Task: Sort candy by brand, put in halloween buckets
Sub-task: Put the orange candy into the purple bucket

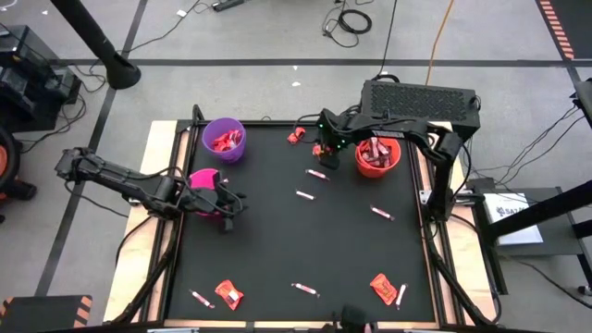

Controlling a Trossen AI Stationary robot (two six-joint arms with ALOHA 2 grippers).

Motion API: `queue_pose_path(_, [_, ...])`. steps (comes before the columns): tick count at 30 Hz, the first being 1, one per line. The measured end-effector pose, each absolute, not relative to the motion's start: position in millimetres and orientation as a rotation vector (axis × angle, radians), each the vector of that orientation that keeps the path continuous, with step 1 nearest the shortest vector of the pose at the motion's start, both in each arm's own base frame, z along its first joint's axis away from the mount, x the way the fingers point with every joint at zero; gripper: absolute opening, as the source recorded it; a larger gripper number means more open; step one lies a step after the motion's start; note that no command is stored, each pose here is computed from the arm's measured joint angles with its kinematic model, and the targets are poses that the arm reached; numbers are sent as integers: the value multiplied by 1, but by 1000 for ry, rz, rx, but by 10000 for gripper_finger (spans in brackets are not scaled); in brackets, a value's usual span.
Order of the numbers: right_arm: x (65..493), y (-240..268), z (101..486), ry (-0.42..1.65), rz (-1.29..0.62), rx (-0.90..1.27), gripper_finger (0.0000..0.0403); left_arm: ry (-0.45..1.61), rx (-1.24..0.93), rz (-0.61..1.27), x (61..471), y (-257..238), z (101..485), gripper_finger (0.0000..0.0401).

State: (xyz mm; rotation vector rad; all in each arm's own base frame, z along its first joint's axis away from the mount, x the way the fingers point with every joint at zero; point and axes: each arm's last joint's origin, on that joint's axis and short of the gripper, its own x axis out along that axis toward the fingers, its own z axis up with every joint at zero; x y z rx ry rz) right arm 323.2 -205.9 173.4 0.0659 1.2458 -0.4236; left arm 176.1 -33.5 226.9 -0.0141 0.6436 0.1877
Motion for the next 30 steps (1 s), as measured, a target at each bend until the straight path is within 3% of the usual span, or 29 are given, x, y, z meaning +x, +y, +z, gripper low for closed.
queue_pose_path(12, [320,-231,148,1292,-455,89,242,638,-4,215,176,-33,227,162])
queue_pose_path(17, [324,-233,156,1273,-467,94,171,639,-4,215,176,-33,227,162])
queue_pose_path(24, [329,-233,179,1309,-449,116,13,641,7,215,176,-32,227,162])
queue_pose_path(30, [336,-235,190,1274,-432,72,25,653,6,219,175,-32,226,162])
